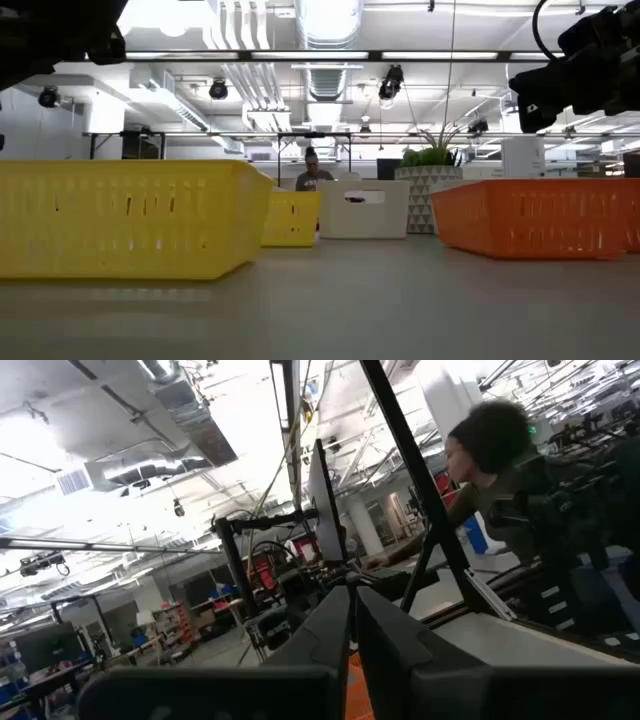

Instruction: Stack baskets by color

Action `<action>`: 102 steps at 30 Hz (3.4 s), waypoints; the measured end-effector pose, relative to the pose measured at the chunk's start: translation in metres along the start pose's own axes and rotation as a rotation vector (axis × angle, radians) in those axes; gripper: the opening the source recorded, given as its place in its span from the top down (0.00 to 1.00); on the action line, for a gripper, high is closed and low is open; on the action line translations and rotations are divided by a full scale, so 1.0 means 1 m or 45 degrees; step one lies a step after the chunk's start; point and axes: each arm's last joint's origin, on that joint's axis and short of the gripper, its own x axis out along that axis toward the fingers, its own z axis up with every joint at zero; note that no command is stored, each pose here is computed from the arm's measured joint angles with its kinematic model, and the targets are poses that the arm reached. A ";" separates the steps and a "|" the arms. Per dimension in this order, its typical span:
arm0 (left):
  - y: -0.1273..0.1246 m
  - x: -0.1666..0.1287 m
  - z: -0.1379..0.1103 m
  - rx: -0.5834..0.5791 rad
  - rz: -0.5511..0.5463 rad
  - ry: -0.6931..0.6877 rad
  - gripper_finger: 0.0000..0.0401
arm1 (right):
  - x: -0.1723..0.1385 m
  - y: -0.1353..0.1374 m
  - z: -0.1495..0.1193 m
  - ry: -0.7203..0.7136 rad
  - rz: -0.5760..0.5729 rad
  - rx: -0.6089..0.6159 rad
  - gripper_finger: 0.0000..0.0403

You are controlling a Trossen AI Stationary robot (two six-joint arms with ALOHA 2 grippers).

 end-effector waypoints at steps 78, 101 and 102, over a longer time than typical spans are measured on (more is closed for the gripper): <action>0.000 0.000 0.001 0.001 0.005 -0.011 0.98 | 0.000 0.000 0.000 -0.002 0.000 -0.001 0.90; 0.000 0.001 0.030 -0.254 -0.403 -0.517 0.98 | -0.001 0.001 0.017 -0.216 0.017 0.183 0.90; 0.000 0.002 0.030 -0.255 -0.404 -0.512 0.98 | -0.001 0.001 0.017 -0.217 0.017 0.182 0.90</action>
